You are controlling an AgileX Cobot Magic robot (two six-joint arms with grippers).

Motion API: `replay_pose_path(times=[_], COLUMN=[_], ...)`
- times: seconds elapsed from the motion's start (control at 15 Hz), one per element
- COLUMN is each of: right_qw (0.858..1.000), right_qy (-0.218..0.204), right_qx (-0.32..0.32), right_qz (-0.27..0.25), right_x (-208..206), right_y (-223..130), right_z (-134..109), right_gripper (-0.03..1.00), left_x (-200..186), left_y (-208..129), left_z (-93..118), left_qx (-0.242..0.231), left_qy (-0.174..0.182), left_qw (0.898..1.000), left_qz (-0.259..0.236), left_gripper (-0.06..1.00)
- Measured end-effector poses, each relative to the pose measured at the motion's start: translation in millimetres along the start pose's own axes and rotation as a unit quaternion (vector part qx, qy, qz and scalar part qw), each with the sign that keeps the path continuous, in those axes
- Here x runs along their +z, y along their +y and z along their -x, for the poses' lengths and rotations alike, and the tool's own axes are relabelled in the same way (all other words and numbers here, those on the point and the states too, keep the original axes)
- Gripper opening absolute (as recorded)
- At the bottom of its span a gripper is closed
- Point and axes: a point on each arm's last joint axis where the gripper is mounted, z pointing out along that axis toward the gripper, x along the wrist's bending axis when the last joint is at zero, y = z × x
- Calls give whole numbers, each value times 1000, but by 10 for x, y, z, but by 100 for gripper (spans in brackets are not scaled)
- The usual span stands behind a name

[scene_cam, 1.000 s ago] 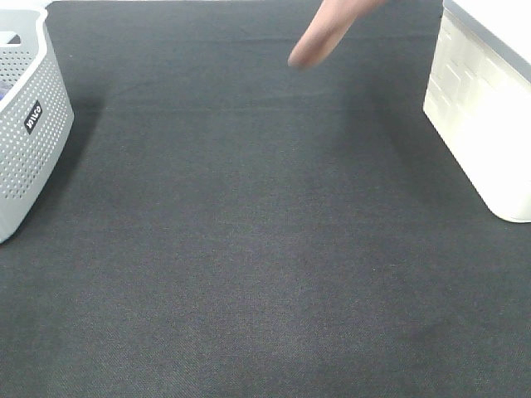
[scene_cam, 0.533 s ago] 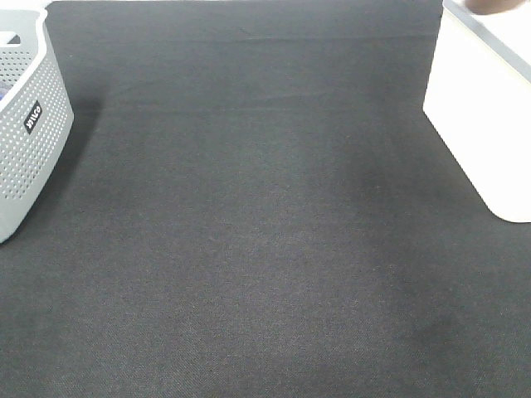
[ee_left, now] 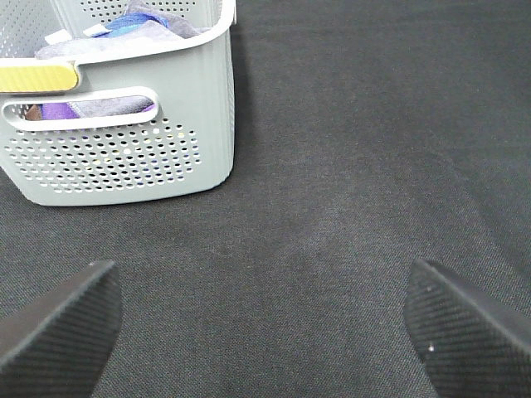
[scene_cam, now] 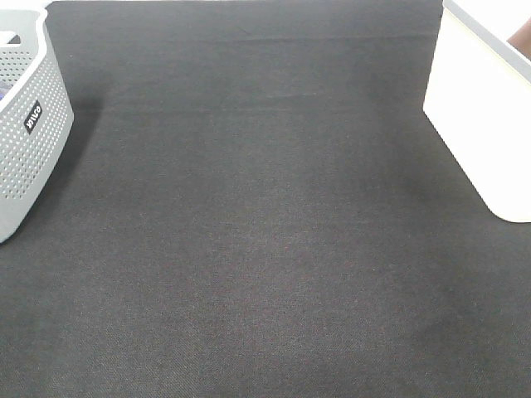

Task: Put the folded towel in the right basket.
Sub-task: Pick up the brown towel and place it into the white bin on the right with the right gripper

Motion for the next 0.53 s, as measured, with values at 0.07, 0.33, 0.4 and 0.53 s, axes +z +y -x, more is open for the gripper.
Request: replay_pose_path(times=[0.07, 0.33, 0.4, 0.53], right_qw=[1000, 1000, 1000, 999], right_qy=[0, 1, 3, 18], right_qx=[12, 25, 26, 26], right_qz=[-9, -17, -16, -5], right_x=[83, 168, 158, 64], right_y=[-18, -36, -34, -10], right_z=[28, 56, 49, -33], right_gripper=[4, 54, 68, 78], left_x=[0, 0, 0, 0], left_y=[0, 0, 0, 0], left_z=[0, 0, 0, 0], left_qx=[0, 0, 0, 0], left_qy=[0, 0, 0, 0], left_qw=[1000, 1000, 1000, 1000], left_qz=[0, 0, 0, 0], left_gripper=[87, 87, 87, 87])
